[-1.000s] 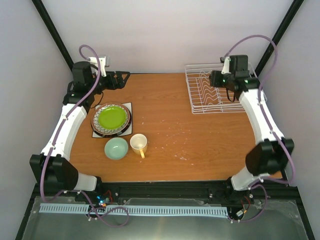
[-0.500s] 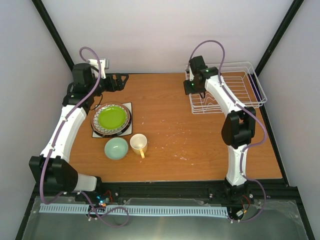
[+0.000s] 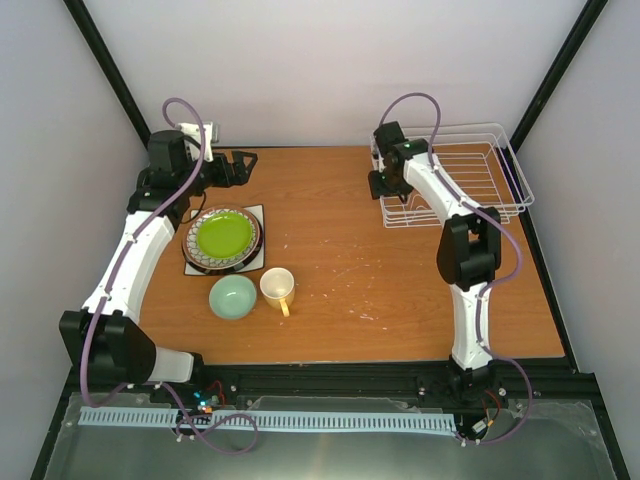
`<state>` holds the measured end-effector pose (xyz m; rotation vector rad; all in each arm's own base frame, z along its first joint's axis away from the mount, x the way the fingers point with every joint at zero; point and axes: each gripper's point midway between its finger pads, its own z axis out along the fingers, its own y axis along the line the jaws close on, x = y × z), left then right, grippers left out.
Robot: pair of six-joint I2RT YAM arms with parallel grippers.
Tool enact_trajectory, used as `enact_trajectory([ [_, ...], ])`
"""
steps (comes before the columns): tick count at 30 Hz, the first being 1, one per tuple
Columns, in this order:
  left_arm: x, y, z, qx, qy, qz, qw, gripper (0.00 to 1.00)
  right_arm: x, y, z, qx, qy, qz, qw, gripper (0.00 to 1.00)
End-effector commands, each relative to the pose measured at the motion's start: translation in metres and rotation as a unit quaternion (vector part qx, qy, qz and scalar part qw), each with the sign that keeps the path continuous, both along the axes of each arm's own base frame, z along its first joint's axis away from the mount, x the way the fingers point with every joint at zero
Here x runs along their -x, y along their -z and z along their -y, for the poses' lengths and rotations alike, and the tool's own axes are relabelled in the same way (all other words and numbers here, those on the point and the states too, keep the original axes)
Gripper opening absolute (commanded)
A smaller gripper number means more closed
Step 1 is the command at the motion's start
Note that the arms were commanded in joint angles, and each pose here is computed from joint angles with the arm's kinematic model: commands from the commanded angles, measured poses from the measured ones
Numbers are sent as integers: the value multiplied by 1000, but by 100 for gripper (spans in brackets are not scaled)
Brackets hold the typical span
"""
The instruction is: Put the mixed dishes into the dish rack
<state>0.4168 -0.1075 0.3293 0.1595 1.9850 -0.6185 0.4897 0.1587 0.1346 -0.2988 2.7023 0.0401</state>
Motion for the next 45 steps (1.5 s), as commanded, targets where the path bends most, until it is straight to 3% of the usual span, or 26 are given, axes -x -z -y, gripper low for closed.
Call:
enact_trajectory([
  [1, 5, -7, -5, -13, -5, 16, 1000, 98, 10, 29, -5, 14, 0, -40, 999, 56],
  [9, 7, -2, -6, -14, -6, 12, 1000, 98, 24, 45, -16, 14, 1, -65, 998, 46],
  [16, 7, -1, -6, -15, -6, 14, 1000, 98, 31, 51, -21, 14, 3, -79, 997, 30],
  [20, 8, -1, -6, -16, -5, 15, 1000, 98, 34, 51, -20, 17, 8, -83, 996, 18],
  [23, 8, -1, -6, -17, -5, 16, 1000, 98, 35, 47, -20, 18, 13, -83, 996, 3],
  [30, 10, -3, -6, -17, -4, 20, 1000, 98, 40, 34, -32, 5, 24, -78, 997, 3],
  [45, 36, -20, -8, -33, 2, 42, 999, 98, 65, 8, -133, -98, 56, -37, 993, 3],
])
